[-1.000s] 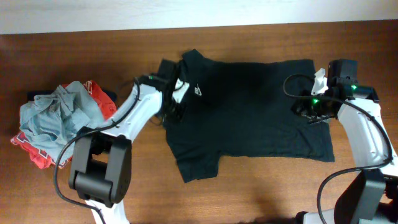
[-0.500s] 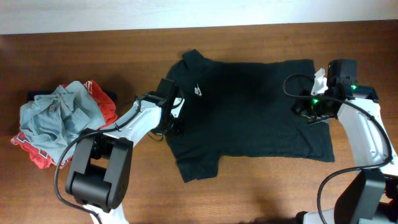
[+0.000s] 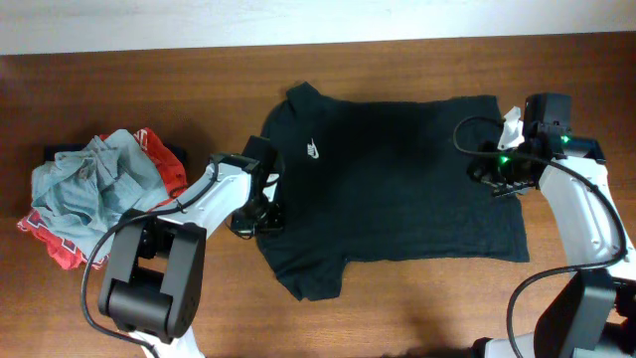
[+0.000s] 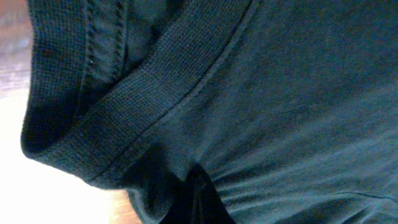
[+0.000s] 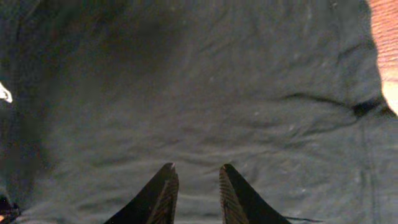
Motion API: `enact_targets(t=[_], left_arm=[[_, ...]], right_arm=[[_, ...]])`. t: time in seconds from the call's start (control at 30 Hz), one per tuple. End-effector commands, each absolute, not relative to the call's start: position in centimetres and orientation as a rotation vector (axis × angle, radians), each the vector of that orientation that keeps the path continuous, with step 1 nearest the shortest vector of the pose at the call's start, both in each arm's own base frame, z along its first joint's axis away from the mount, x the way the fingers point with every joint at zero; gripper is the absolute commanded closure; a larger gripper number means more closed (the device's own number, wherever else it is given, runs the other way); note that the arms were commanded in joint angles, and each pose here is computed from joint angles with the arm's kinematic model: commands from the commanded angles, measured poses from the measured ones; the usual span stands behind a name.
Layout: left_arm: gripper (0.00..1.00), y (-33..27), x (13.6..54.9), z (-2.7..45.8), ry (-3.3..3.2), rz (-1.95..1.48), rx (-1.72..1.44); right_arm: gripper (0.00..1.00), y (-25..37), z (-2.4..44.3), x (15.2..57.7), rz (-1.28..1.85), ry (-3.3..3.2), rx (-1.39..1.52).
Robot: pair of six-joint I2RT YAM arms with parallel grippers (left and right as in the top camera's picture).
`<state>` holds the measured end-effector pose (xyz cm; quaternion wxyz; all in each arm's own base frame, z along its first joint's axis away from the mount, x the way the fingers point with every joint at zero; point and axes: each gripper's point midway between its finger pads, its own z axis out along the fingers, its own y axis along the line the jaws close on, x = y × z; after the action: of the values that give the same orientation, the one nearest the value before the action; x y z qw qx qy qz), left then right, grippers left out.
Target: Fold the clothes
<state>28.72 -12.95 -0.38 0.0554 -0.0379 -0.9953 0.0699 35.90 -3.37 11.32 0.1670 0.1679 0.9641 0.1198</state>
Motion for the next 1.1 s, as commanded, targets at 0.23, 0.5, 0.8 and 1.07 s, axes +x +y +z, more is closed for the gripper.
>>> enact_targets(t=[0.23,0.5,0.8,1.07], left_arm=[[0.98,-11.0,29.6,0.5,-3.079,0.063,-0.154],[0.83,-12.9,35.1,9.6,-3.355,0.185,-0.366],[0.75,-15.0,40.4,11.5,-3.532,0.248,-0.743],[0.76,-13.8,37.2,11.9,-3.428,0.203,-0.738]], right_arm=[[0.72,-3.8,8.2,36.2,0.317,2.817,0.510],[0.67,-3.6,7.1,35.3,0.324,2.873,0.530],[0.50,-3.3,6.7,33.9,0.333,2.929,0.550],[0.49,-3.5,7.0,31.9,0.391,2.984,0.615]])
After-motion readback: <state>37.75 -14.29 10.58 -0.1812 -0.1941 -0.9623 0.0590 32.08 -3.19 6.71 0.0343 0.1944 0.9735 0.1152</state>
